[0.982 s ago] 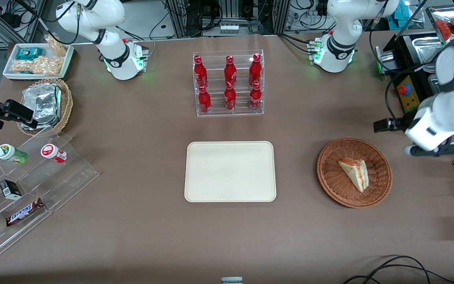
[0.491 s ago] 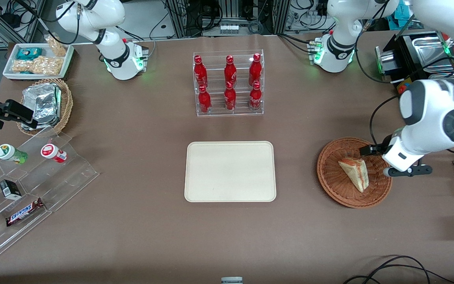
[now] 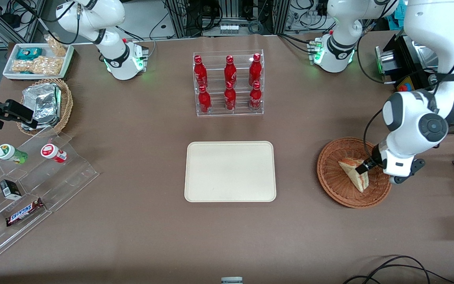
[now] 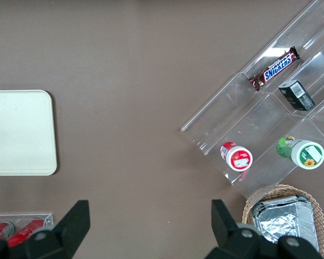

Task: Place sandwich from basket to tray
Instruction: 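Lower the open left gripper around the wrapped sandwich in the basket, then close the left gripper on the sandwich and lift it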

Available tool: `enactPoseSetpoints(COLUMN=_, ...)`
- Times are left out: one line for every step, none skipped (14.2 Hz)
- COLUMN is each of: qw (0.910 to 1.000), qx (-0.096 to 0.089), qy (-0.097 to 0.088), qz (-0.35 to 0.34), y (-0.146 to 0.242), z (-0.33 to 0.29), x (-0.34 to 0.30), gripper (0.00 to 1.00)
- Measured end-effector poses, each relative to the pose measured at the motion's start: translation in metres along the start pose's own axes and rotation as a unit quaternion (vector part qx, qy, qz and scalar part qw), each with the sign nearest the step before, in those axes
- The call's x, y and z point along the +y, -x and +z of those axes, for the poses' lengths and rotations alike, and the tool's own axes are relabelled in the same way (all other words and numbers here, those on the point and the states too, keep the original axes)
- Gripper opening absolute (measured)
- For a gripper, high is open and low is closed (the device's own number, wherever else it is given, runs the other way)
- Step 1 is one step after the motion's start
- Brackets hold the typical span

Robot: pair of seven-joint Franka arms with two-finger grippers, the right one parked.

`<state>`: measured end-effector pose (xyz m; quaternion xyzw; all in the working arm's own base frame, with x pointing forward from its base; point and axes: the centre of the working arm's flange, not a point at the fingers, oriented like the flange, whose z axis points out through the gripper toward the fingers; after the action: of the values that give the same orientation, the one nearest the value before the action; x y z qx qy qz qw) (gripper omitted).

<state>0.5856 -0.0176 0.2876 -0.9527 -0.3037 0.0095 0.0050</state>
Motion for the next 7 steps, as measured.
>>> enactPoseSetpoints(qw=1.0, qx=-0.001, qy=-0.001, qz=-0.004, y=0.002, z=0.002, x=0.004, gripper=1.0)
enactPoseSetpoints(qw=1.0, qx=-0.001, qy=-0.001, qz=-0.006, y=0.004, z=0.002, x=0.006, gripper=1.0)
enactPoseSetpoints(qw=1.0, qx=0.0, qy=0.0, qz=-0.007, y=0.004, z=0.002, x=0.007, gripper=1.0)
enactPoseSetpoints(qw=1.0, qx=-0.001, qy=-0.001, qz=-0.007, y=0.004, z=0.002, x=0.007, gripper=1.0)
enactPoseSetpoints(qw=1.0, qx=-0.002, qy=-0.002, qz=-0.008, y=0.005, z=0.005, x=0.007, gripper=1.0)
enactPoseSetpoints(qw=0.9999, qx=-0.006, qy=-0.004, qz=-0.009, y=0.005, z=0.009, x=0.007, gripper=1.0)
enactPoseSetpoints(qw=0.9999, qx=-0.009, qy=-0.007, qz=-0.01, y=0.005, z=0.015, x=0.006, gripper=0.93)
